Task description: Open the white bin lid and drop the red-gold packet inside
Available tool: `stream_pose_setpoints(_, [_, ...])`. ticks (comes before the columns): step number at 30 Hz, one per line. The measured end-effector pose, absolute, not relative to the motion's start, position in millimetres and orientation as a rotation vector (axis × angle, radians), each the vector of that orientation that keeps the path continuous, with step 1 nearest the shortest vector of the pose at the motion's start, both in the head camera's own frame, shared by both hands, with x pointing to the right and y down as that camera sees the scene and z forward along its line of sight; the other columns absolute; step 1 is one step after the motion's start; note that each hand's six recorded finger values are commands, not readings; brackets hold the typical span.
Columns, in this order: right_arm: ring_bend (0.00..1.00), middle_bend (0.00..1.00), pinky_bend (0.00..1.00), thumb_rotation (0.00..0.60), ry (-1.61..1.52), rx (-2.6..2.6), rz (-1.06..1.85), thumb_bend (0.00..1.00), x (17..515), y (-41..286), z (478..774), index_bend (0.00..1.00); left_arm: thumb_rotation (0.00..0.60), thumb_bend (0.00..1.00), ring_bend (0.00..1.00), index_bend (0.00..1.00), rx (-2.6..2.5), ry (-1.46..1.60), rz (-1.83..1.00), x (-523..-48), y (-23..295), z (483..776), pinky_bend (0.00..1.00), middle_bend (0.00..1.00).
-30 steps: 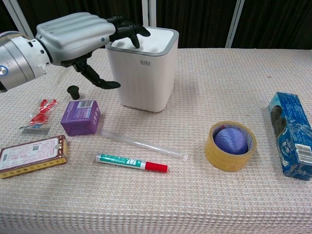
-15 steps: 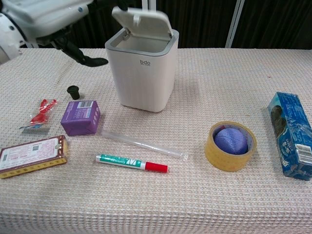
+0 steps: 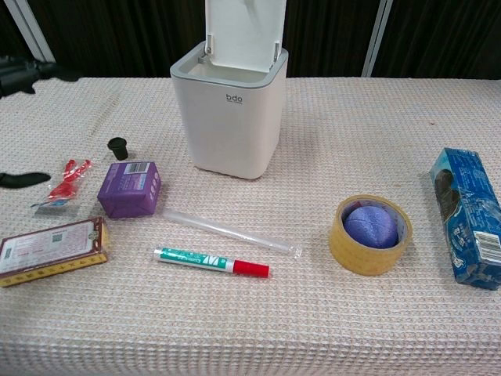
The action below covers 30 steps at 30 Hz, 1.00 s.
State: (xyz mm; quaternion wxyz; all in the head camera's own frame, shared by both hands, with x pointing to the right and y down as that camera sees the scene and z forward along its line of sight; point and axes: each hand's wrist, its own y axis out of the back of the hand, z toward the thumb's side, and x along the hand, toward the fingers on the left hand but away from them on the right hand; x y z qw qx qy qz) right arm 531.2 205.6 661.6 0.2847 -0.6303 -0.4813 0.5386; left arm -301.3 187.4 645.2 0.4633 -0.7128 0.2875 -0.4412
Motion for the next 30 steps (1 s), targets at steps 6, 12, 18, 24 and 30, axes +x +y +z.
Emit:
stream_pose_setpoints(6, [0.00,0.00,0.00,0.600,-1.261,-1.651,1.454,0.40,530,207,665,0.00,0.399,0.08,0.08,0.08,-1.874,0.696,-1.143,-306,229,678,0.23,0.12])
stream_pose_setpoints(12, [0.00,0.00,0.00,0.600,-1.275,-1.639,1.447,0.40,532,206,661,0.00,0.347,0.06,0.08,0.08,-1.930,0.692,-1.151,-298,242,691,0.23,0.13])
stream_pose_setpoints(18, [0.00,0.00,0.00,0.600,-1.283,-1.633,1.434,0.40,533,204,656,0.00,0.346,0.07,0.08,0.08,-1.892,0.646,-1.214,-300,245,703,0.24,0.21])
stream_pose_setpoints(24, [0.00,0.00,0.00,0.600,-1.299,-1.626,1.430,0.40,536,203,653,0.00,0.346,0.08,0.08,0.08,-1.811,0.579,-1.284,-308,250,711,0.24,0.27])
stream_pose_setpoints(30, [0.00,0.00,0.00,0.600,-1.305,-1.626,1.425,0.40,535,202,652,0.00,0.369,0.11,0.08,0.08,-1.819,0.551,-1.325,-313,258,718,0.24,0.34])
